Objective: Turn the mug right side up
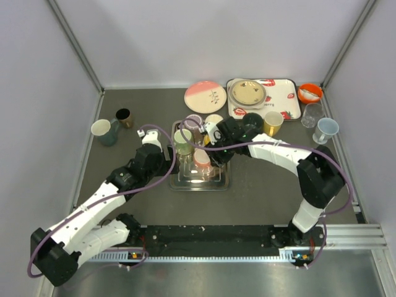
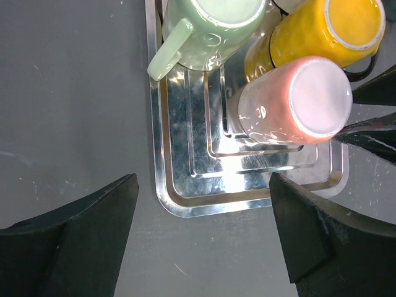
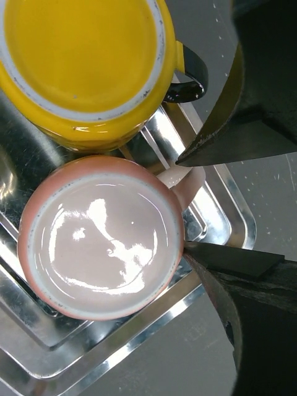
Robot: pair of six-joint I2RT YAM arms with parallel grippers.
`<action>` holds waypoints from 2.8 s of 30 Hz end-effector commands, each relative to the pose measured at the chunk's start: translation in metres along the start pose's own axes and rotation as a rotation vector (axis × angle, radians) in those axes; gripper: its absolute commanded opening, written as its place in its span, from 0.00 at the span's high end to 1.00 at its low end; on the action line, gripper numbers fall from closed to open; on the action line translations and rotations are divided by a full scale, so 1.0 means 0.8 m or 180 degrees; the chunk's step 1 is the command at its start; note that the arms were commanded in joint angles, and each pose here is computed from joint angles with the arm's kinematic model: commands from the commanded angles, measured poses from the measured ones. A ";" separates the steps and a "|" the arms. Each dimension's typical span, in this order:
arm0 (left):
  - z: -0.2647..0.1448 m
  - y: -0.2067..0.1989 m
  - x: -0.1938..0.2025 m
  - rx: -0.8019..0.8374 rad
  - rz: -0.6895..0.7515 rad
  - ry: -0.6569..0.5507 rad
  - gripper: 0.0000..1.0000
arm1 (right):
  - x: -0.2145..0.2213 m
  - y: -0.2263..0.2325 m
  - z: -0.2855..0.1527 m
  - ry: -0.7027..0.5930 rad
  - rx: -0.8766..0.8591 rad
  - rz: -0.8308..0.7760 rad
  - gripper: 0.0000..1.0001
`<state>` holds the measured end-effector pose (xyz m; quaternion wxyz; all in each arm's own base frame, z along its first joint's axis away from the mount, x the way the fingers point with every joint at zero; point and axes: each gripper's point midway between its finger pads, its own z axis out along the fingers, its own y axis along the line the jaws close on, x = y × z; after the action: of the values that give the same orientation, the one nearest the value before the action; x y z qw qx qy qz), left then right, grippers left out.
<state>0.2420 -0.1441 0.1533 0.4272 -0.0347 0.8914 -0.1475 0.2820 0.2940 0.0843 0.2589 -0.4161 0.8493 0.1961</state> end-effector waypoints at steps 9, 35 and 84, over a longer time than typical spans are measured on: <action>0.005 0.001 -0.005 -0.0031 0.0050 -0.0038 0.08 | -0.030 0.020 0.001 -0.0150 -0.0159 -0.0050 0.49; 0.006 0.002 0.002 -0.0022 0.0003 -0.0005 0.08 | -0.022 0.024 0.022 0.0167 0.0252 0.0021 0.56; -0.152 -0.135 -0.090 0.2705 -0.0681 -0.1337 0.08 | -0.207 0.107 -0.291 -0.2813 -0.1679 0.1372 1.00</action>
<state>0.2132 -0.1778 0.2568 0.5498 -0.0260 0.7339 -0.3980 0.2461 0.2964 0.2634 0.3695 -0.1694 0.7968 0.4471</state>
